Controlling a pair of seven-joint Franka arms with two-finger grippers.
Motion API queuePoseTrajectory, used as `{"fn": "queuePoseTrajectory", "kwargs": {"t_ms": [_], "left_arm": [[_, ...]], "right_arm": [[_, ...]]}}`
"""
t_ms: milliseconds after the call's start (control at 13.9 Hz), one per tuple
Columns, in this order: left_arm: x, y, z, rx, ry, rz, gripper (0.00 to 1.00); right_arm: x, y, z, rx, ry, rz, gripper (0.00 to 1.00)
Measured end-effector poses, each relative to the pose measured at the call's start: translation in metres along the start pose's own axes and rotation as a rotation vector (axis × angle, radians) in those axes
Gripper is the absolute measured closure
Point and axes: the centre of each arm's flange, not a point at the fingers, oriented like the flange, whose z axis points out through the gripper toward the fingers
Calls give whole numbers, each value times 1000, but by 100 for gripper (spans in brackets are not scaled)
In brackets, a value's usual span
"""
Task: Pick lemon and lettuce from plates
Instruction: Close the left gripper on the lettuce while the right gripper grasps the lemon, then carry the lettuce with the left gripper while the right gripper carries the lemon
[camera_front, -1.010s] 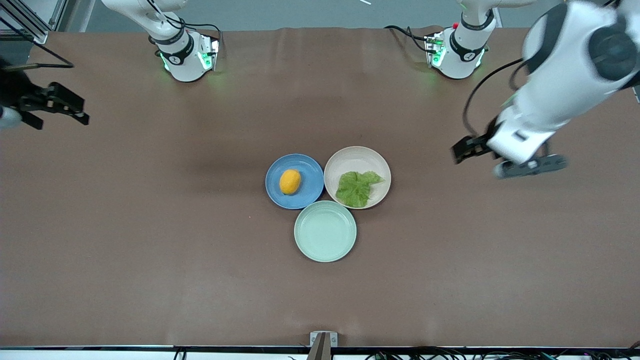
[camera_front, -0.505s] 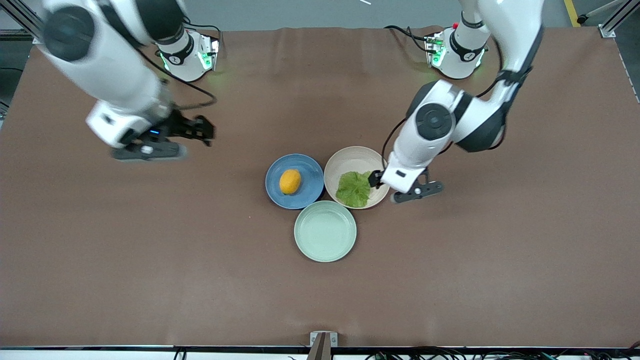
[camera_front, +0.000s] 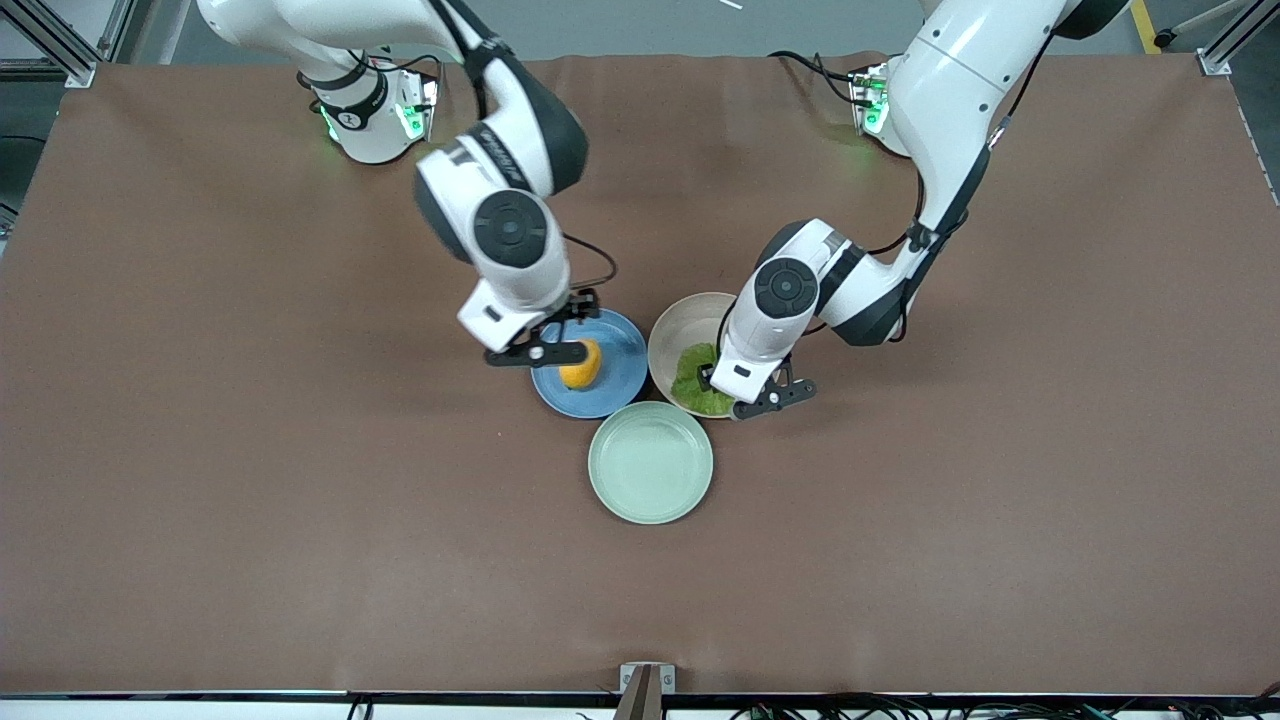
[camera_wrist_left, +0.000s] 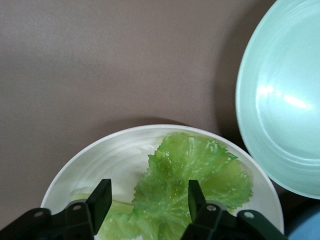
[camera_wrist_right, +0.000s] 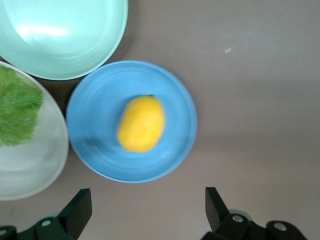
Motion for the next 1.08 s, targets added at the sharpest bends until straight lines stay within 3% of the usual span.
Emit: {"fn": "queuePoseTrajectory", "kwargs": {"t_ms": [72,144,433,577,866,1082], "left_arm": [[-1,0,4,2,-4,0,31],[-1,0,6,5,-7,1,39],[-3,1,9,7,-11,4,83],[-1,2,6,2,-6,2,96],[25,-1,-35,-25,38,-30,96],[58,-39,-108,37,56,-69,96]], "right_arm": [[-9,-15,20,12,20,31,0],[-17,-24,40,25,39,54,0],[-14,-5,93,34,59,119,0],[2,17,95,31,54,160,0],[14,24,109,80,45,242,0],[16,20,127,88,52,265,0]]}}
